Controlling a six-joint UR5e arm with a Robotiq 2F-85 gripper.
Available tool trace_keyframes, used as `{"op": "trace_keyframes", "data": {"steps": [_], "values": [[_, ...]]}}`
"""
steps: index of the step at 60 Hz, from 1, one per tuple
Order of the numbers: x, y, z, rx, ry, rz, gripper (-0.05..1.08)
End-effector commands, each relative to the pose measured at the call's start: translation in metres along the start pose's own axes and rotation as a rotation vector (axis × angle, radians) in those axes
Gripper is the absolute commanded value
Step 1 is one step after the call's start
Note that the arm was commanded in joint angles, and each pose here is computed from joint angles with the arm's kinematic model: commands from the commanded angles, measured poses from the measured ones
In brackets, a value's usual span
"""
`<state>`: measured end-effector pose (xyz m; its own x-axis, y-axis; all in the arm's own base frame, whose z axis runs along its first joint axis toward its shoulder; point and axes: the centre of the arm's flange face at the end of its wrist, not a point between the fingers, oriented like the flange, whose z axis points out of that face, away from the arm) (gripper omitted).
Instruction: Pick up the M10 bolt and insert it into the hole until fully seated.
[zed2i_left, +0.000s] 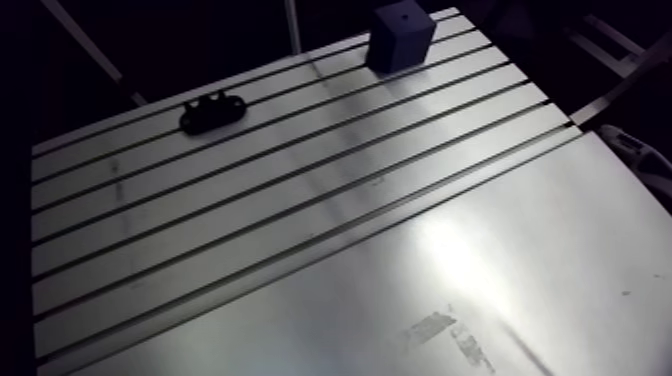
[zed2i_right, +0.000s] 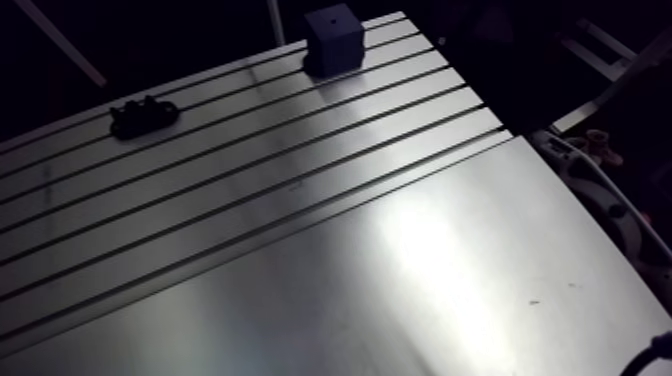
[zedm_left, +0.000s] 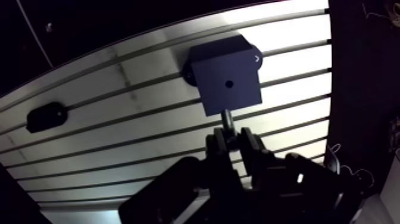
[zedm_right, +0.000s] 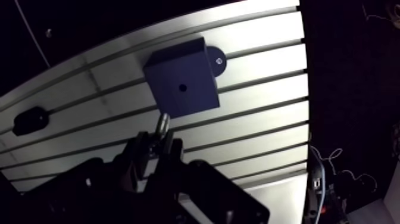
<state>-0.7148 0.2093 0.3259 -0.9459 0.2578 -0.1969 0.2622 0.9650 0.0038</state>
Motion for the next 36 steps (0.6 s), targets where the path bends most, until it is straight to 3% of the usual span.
{"op": "trace_keyframes", "data": {"steps": [1, 14, 36], "values": [[0.006, 0.007, 0.008, 0.007, 0.002, 0.015, 1.08], [0.009, 0.012, 0.009, 0.006, 0.022, 0.023, 1.08], [0.012, 0.010, 0.024, 0.013, -0.001, 0.022, 1.08]]}}
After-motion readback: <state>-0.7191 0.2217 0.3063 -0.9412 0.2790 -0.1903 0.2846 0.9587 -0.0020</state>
